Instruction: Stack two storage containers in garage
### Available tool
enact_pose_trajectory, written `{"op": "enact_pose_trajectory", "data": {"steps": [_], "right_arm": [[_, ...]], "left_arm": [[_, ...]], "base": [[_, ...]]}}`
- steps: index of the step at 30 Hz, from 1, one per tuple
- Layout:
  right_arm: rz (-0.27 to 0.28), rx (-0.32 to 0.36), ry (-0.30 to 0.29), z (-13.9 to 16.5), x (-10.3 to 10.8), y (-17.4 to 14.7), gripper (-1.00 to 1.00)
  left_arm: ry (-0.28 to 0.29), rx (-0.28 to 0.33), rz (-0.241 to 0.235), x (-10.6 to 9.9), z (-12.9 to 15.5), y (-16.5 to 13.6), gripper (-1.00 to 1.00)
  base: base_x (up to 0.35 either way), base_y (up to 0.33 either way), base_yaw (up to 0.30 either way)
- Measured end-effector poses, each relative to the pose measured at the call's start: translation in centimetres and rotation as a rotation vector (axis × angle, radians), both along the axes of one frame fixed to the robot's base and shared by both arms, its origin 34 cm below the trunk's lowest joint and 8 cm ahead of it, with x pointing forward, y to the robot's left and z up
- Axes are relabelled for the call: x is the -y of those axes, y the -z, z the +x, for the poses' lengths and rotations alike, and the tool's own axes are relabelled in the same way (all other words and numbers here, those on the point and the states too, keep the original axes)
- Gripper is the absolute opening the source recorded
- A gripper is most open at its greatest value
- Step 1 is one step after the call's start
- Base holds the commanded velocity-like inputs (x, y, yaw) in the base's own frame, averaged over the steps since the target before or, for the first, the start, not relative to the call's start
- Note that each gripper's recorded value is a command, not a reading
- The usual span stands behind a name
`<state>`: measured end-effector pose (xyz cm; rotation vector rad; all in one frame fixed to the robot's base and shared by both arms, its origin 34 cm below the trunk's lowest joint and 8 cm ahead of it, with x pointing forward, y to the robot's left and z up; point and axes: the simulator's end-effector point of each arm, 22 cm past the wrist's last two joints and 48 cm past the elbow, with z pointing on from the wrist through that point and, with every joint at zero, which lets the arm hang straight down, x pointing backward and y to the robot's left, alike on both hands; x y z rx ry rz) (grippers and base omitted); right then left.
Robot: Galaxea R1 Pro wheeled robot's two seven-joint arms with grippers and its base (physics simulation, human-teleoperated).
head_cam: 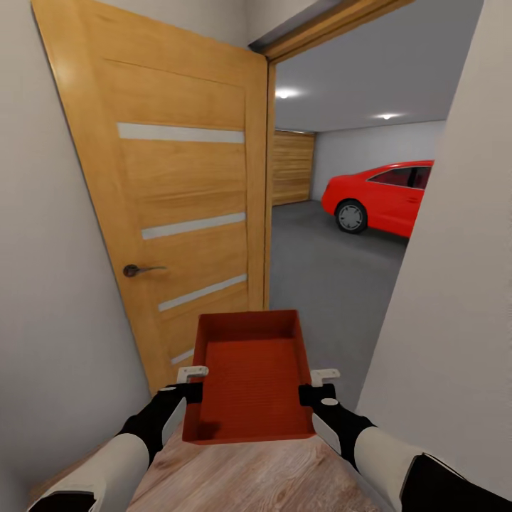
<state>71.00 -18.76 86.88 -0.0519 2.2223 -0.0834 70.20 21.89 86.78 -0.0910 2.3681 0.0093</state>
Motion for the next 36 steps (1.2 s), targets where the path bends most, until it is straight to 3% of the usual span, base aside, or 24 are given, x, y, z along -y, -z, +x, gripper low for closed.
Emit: {"op": "enact_pose_trajectory", "data": {"steps": [22,36], "right_arm": [[0.000,0.000,0.000,0.00,-0.01,0.00,-1.00],[0.000,0.000,0.000,0.01,0.00,-0.01,-1.00]], "left_arm": [[0.000,0.000,0.000,0.00,0.00,0.00,-1.00],[0.000,0.000,0.000,0.00,0.00,-0.01,-1.00]], "base": [[0.001,0.000,-0.043],[0.102,0.000,0.000]]}}
